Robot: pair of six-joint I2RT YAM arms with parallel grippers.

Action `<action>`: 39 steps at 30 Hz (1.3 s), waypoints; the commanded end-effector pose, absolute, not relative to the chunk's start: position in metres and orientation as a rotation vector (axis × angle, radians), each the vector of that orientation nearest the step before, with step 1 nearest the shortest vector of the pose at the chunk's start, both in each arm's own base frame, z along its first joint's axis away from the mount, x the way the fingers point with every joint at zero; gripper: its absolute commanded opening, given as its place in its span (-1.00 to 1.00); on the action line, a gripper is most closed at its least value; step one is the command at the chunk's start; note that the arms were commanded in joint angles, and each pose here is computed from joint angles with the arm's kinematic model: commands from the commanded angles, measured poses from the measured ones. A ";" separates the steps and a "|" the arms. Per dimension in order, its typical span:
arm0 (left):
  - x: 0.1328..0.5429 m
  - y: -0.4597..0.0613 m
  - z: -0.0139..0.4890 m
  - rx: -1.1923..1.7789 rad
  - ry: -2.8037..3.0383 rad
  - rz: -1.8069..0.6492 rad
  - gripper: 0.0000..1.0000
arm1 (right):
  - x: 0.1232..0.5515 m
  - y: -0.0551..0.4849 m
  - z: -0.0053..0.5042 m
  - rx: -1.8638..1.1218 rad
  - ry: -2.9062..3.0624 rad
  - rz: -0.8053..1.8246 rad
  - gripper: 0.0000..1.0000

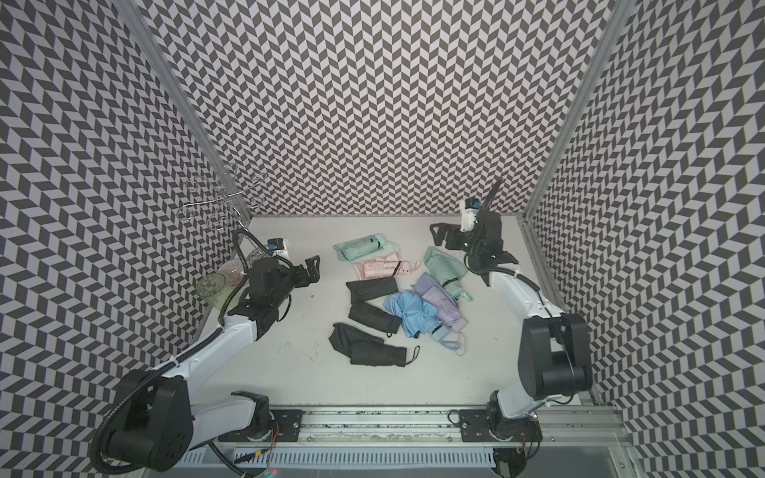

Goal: Take umbrellas out of sleeves
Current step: Reset both arms

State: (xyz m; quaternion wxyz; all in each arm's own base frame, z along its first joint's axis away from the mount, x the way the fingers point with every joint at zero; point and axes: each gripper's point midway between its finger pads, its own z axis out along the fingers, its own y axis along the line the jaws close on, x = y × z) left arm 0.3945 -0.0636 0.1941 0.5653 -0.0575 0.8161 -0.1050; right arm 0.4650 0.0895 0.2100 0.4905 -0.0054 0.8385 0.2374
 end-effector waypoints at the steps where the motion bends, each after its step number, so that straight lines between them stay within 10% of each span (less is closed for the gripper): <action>1: 0.404 -0.028 0.198 -0.200 1.857 -0.094 0.98 | 0.459 0.055 0.171 -0.037 2.071 0.394 0.99; 39: 0.386 -0.005 0.145 0.024 1.627 0.002 0.99 | 0.385 0.023 0.152 -0.109 1.598 0.127 0.99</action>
